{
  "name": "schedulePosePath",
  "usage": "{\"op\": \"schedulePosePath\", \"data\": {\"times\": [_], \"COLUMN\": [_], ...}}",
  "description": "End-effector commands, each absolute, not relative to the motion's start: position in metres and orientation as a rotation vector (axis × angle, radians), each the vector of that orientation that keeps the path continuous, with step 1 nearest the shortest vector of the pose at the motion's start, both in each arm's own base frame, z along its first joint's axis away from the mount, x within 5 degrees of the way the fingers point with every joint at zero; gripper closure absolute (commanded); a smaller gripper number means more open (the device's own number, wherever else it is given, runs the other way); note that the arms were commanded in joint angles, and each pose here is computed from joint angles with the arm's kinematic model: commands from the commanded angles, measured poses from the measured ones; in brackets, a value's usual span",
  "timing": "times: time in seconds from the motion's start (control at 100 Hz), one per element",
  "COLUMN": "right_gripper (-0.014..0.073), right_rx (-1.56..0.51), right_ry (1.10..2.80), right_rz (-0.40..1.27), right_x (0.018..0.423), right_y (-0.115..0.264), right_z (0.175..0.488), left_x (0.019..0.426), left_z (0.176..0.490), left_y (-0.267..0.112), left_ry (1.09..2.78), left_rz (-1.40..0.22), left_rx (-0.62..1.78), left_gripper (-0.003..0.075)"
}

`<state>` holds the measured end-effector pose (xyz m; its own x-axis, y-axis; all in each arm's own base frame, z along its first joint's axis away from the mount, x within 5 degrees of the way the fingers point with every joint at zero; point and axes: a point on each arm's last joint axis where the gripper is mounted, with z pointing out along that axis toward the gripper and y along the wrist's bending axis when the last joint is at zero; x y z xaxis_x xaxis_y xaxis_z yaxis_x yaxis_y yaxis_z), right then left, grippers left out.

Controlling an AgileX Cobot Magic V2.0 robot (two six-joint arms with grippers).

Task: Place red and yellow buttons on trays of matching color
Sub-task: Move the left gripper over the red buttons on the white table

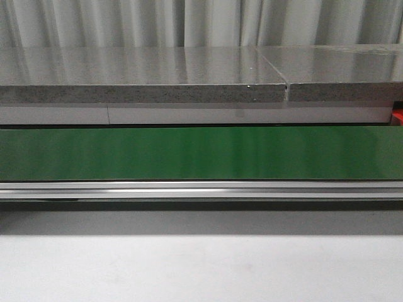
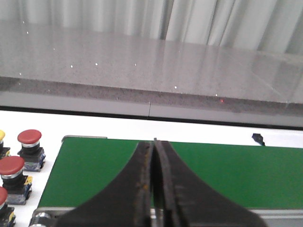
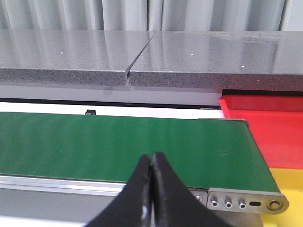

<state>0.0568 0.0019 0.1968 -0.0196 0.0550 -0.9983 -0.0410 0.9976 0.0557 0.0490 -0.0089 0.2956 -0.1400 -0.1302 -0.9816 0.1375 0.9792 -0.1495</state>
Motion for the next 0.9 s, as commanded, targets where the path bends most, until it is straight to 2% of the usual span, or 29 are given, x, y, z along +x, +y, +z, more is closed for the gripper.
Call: {"op": "schedulePosePath", "data": {"times": [0.0,0.2,0.65,0.69,0.7,0.75,0.8,0.89], "right_gripper": [0.0715,0.0715,0.0715,0.0715,0.0663,0.0663,0.0663,0.0663], "right_rx": [-0.005,-0.005,-0.005,-0.005,-0.005,-0.005,-0.005,-0.005], "right_ry": [1.484,1.484,1.484,1.484,1.484,1.484,1.484,1.484], "right_rz": [0.080,0.080,0.080,0.079,0.079,0.079,0.079,0.079], "right_x": [0.055,0.055,0.055,0.055,0.055,0.055,0.055,0.055], "right_y": [0.003,0.003,0.003,0.003,0.003,0.003,0.003,0.003], "right_z": [0.208,0.208,0.208,0.208,0.208,0.208,0.208,0.208], "left_x": [0.054,0.071,0.093,0.093,0.093,0.093,0.092,0.092], "left_z": [0.328,0.356,0.347,0.347,0.347,0.346,0.345,0.344], "left_y": [-0.011,-0.015,-0.018,-0.018,-0.018,-0.018,-0.018,-0.018], "left_ry": [1.720,1.882,2.023,2.023,2.025,2.029,2.040,2.055], "left_rz": [-0.258,-0.254,-0.243,-0.243,-0.243,-0.243,-0.242,-0.241], "left_rx": [0.003,0.011,0.011,0.011,0.011,0.012,0.012,0.013], "left_gripper": [0.0739,0.0739,0.0725,0.0694,0.0687,0.0623,0.0530,0.0291]}}
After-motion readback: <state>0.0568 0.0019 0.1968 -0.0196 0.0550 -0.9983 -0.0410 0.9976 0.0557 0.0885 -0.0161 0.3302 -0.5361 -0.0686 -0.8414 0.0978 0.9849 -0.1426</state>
